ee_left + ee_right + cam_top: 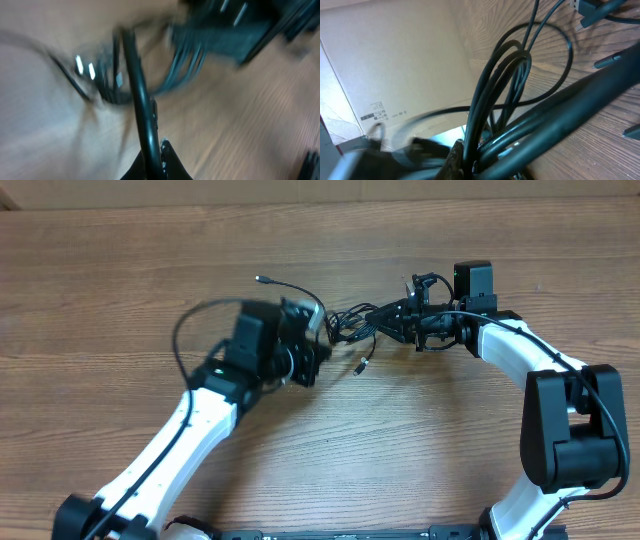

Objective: Untangle cables

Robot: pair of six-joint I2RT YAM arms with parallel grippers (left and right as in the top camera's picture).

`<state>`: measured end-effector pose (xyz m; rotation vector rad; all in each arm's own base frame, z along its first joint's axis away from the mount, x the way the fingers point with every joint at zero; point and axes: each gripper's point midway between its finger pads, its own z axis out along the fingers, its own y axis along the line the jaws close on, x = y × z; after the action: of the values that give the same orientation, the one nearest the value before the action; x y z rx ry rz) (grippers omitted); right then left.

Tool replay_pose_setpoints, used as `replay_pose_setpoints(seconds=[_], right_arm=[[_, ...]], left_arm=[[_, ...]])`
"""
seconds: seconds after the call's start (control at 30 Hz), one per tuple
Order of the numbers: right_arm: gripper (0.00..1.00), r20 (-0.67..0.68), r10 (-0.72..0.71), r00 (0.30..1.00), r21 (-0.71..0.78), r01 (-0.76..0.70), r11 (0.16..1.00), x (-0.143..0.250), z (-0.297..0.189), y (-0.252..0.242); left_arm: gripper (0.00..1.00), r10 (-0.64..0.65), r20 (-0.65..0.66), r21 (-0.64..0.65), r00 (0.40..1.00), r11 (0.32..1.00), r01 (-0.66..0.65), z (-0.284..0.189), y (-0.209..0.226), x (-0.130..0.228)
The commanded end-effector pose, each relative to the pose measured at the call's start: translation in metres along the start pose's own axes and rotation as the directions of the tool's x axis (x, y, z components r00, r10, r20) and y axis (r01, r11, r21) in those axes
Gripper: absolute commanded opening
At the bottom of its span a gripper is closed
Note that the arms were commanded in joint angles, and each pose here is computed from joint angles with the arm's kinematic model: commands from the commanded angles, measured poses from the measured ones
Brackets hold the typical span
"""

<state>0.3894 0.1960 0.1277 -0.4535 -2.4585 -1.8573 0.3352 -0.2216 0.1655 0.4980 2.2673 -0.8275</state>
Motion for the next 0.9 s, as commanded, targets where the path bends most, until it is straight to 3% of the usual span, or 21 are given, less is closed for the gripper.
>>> replay_pose_setpoints(seconds=[0.0, 0.23, 0.6, 0.87], right_arm=[[0.04, 0.000, -0.005, 1.000, 0.000, 0.005, 1.000, 0.001, -0.001, 0.000], [0.04, -0.002, 0.004, 1.000, 0.003, -0.004, 1.000, 0.001, -0.001, -0.001], [0.04, -0.002, 0.004, 1.000, 0.003, -0.004, 1.000, 0.001, -0.001, -0.001], [0.04, -0.001, 0.004, 1.000, 0.003, -0.004, 1.000, 0.001, -0.001, -0.001]], left_arm=[[0.04, 0.070, 0.131, -0.009, 0.989, 0.998, -0.069, -0.024, -0.010, -0.048], [0.04, 0.071, 0.188, -0.010, 0.980, 0.997, -0.071, -0.036, -0.014, -0.074], [0.04, -0.076, 0.296, 0.056, 0.952, 0.996, 0.062, -0.045, -0.022, -0.104], [0.04, -0.119, 0.301, 0.019, 0.946, 0.993, 0.118, -0.040, -0.011, -0.104]])
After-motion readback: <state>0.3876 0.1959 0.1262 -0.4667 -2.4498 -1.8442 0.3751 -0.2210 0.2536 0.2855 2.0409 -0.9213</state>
